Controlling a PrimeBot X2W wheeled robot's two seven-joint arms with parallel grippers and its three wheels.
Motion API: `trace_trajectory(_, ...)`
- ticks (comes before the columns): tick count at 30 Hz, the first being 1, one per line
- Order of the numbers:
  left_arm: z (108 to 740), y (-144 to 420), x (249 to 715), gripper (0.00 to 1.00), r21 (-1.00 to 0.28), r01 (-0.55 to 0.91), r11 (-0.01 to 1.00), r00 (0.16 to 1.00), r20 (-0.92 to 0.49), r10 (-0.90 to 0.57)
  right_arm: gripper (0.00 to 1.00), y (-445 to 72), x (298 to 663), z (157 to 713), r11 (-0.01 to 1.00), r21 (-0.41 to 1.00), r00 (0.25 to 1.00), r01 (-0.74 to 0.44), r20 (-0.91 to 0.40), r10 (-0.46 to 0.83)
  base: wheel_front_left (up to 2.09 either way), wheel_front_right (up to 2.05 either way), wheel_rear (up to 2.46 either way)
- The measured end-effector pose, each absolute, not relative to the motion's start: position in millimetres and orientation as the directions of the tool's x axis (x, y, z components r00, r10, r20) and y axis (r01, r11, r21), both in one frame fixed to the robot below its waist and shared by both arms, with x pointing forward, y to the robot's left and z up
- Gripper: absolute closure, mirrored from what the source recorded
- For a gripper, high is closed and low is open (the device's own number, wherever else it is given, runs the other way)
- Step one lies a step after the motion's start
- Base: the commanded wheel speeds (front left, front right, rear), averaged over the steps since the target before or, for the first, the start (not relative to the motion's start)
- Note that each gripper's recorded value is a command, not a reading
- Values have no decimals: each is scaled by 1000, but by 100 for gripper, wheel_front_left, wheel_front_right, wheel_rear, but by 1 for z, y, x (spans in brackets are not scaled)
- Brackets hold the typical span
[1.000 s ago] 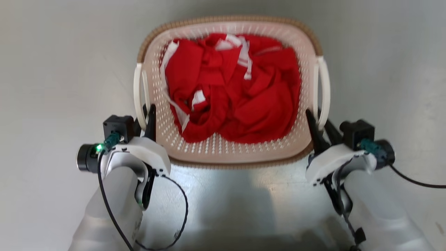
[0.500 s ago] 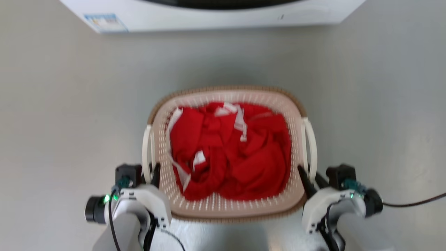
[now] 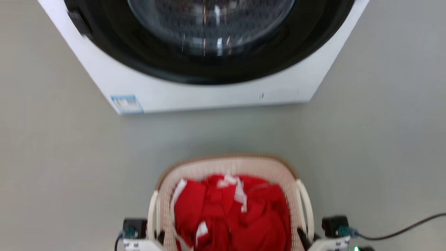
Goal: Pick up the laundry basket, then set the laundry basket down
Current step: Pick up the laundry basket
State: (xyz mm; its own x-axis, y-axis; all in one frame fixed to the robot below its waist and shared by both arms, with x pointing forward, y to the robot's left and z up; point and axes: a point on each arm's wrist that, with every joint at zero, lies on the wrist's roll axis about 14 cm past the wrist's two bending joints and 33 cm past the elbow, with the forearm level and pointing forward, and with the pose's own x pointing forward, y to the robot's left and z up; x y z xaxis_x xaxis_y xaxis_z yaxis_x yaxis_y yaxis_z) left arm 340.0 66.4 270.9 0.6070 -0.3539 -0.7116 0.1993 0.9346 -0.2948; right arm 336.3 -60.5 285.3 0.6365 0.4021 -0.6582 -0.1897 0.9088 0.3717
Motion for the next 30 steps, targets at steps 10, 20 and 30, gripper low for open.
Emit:
trace_trajectory(10,299,62,299,100,-291,236,927,615,-694,-374,100,-59,296,316,907,363,660,-216,-631,409,0,0,0)
trace_trajectory(20,312,54,294,100,-266,293,918,618,-680,-395,100,-64,288,330,908,369,690,-199,-605,397,0,0,0)
trace_trajectory(30,307,56,291,100,-267,288,919,602,-696,-391,100,-64,292,330,906,379,685,-191,-610,399,0,0,0)
